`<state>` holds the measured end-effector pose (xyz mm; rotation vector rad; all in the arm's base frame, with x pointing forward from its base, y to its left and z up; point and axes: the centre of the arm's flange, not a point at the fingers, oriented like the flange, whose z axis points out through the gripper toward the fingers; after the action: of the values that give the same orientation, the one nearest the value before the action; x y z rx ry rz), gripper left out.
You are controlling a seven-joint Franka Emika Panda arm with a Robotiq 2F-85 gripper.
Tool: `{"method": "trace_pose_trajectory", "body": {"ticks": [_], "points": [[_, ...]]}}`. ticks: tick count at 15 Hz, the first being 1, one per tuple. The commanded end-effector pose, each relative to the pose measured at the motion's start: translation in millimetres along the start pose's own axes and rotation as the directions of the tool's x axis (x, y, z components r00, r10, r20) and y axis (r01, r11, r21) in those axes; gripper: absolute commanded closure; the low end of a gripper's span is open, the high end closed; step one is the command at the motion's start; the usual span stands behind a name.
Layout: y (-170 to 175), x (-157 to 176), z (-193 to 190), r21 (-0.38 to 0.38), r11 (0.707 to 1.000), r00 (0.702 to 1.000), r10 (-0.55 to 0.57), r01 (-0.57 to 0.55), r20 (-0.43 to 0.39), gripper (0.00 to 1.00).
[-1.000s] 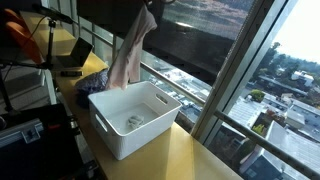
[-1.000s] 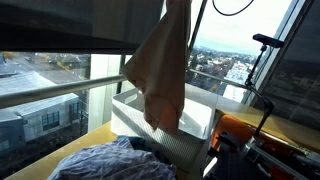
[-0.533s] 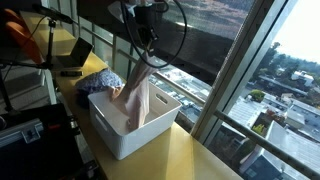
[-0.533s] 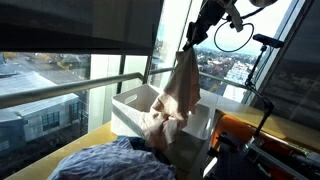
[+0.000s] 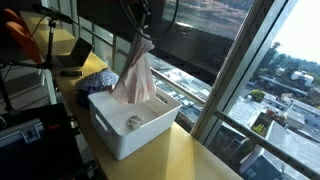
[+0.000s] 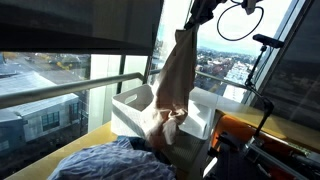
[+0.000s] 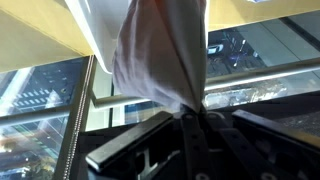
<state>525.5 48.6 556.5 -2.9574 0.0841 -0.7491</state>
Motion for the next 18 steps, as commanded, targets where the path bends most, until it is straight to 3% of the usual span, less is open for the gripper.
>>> {"method": "trace_pose_trajectory", "body": {"ticks": [1, 4, 7, 18], "points": [[-39.1, 20.7, -77.6, 0.035, 0.998, 0.994, -0.039, 0.043, -0.103, 0.99], [-49.3, 35.7, -112.4, 0.055, 0.997, 0.987, -0.049, 0.058, -0.155, 0.99], [-48.8, 43.2, -112.6, 0.058, 0.997, 0.985, -0.047, 0.057, -0.166, 0.99], [17.6, 49.7, -22.3, 0.016, 0.999, 0.998, 0.029, -0.028, -0.051, 0.99]]}}
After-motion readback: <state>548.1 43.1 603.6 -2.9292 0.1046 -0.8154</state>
